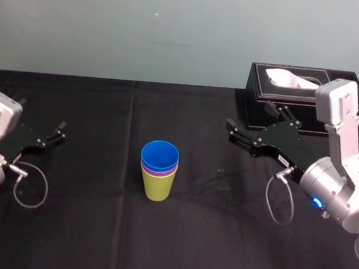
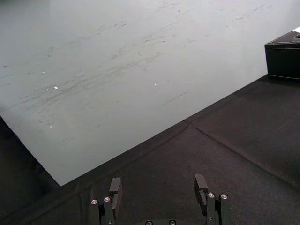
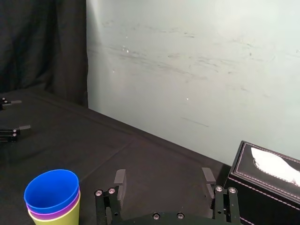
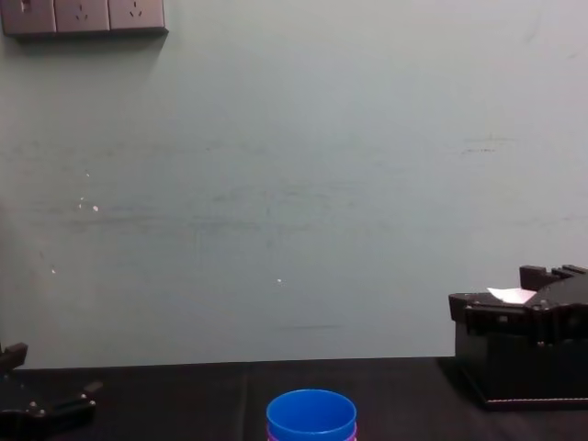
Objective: Stack the three plastic cups sequentially using one hand.
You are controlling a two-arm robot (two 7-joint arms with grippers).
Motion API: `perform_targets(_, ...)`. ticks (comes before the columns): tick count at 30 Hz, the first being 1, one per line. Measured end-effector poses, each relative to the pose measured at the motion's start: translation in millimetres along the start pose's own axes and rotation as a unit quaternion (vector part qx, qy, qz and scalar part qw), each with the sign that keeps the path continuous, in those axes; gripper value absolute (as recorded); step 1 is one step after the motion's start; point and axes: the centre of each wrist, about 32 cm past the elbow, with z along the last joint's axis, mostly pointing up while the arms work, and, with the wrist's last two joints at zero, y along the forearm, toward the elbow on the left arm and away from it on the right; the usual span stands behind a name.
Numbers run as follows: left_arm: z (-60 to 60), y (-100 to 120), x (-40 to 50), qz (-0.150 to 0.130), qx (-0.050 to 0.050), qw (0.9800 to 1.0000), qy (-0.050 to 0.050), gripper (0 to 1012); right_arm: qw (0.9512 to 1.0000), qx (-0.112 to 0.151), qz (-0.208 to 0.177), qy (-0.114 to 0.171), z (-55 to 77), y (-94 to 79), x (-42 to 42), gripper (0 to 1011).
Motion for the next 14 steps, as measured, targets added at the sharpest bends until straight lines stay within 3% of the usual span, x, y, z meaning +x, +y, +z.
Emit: perform_targets(14,0.0,0.0,0.0,0.0,0.0,1.0,0.0,1010,1.0,0.001,0.004,0.0,2.1,1.3,-1.4,1003)
